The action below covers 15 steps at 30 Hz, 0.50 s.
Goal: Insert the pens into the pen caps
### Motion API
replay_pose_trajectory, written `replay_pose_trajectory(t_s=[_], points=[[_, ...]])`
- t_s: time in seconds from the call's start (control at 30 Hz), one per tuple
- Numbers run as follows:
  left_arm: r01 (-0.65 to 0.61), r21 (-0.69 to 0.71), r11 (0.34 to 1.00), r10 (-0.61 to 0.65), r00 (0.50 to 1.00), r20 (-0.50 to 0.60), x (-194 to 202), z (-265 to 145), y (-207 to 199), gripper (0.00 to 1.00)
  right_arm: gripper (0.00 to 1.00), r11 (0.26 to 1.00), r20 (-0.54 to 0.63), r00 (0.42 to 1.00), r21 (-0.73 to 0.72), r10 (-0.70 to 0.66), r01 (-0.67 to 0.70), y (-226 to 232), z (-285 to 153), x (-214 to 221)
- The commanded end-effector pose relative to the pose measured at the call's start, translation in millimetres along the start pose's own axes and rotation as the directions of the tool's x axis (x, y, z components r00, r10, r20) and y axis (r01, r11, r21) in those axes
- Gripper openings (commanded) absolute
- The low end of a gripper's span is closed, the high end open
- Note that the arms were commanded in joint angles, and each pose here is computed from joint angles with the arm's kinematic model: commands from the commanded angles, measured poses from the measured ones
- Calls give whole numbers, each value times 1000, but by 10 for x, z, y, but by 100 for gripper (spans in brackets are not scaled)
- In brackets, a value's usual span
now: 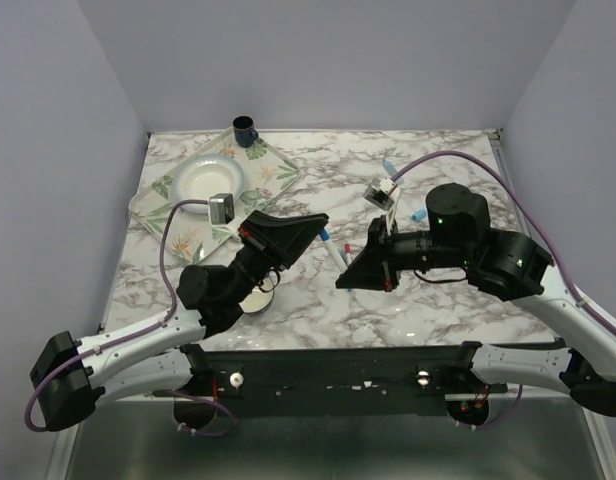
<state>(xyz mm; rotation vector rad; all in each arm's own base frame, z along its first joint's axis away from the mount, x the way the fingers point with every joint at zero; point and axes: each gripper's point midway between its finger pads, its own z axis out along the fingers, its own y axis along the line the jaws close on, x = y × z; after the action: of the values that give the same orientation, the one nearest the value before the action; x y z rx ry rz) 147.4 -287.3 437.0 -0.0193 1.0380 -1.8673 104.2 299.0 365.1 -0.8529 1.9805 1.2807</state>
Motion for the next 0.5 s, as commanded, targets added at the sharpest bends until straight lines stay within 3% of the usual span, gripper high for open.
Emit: replay_pose_trajectory(t_s=[0.0, 0.17, 0.37, 0.47], points=[[207, -59, 977, -198, 754, -626, 1530, -846, 69, 0, 1, 926, 925, 371, -63, -86, 371, 969, -1173, -2508], [220, -37, 975, -196, 763, -616, 1544, -833, 34, 0, 1, 918, 935, 354, -113, -32, 380, 928, -1177, -2473], [236, -66, 970, -225, 749, -623, 1584, -775, 15, 0, 1, 937, 903, 417, -52, -104, 347, 730, -903, -2487], [211, -80, 974, -215, 768, -604, 1538, -754, 29, 0, 1, 939, 893, 433, -37, -123, 343, 631, -801, -2422]])
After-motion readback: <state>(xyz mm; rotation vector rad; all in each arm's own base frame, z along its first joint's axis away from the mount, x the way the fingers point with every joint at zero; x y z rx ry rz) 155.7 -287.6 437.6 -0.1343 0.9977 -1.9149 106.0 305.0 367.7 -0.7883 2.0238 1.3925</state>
